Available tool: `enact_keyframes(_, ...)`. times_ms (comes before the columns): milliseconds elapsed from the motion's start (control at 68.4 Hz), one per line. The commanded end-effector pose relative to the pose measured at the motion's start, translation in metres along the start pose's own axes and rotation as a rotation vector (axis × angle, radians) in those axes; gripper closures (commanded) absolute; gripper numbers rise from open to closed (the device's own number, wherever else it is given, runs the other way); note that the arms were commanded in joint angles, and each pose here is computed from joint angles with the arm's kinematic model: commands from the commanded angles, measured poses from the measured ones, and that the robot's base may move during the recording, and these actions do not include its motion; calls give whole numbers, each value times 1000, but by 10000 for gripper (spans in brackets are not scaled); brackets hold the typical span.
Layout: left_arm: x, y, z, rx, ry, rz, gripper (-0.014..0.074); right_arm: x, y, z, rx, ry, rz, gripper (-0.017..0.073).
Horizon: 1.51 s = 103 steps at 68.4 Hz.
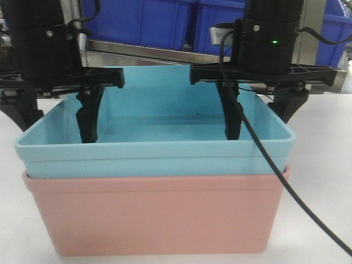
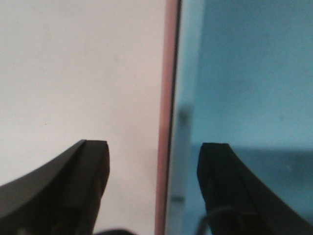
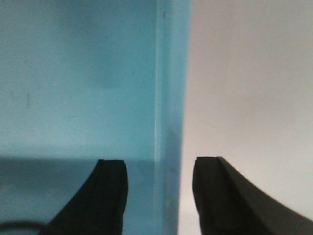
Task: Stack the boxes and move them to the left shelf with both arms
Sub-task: 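Grip both stacked boxes' walls with the left and right grippers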
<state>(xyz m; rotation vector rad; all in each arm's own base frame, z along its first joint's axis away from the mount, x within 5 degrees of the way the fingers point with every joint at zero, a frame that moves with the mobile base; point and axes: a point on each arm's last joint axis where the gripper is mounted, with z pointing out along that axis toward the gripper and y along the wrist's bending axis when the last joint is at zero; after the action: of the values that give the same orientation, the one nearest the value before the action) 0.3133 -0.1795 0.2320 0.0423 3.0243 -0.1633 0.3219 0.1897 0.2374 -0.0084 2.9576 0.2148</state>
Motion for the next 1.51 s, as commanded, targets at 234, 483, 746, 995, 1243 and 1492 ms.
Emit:
enact_keyframes(234, -23, -14, -32, 28, -64, -1, 280, -8, 2, -24, -25, -81, -33, 154)
enact_keyframes(483, -29, -17, -32, 29, -65, -1, 280, -23, -3, -31, -22, -94, -17, 154)
enact_keyframes(746, -30, -17, -29, 24, -57, 14, 280, -29, -8, -22, 0, -58, -1, 157)
enact_keyframes(995, -30, -16, -29, 16, -61, 22, 280, -29, -7, -23, -13, -63, 4, 157)
enact_keyframes(1243, -30, -16, -29, 15, -62, 23, 281, -29, -7, -23, -13, -64, 4, 157)
enact_keyframes(1492, -31, -16, -29, 14, -69, 24, 535, -29, -7, -23, -13, -63, 4, 350)
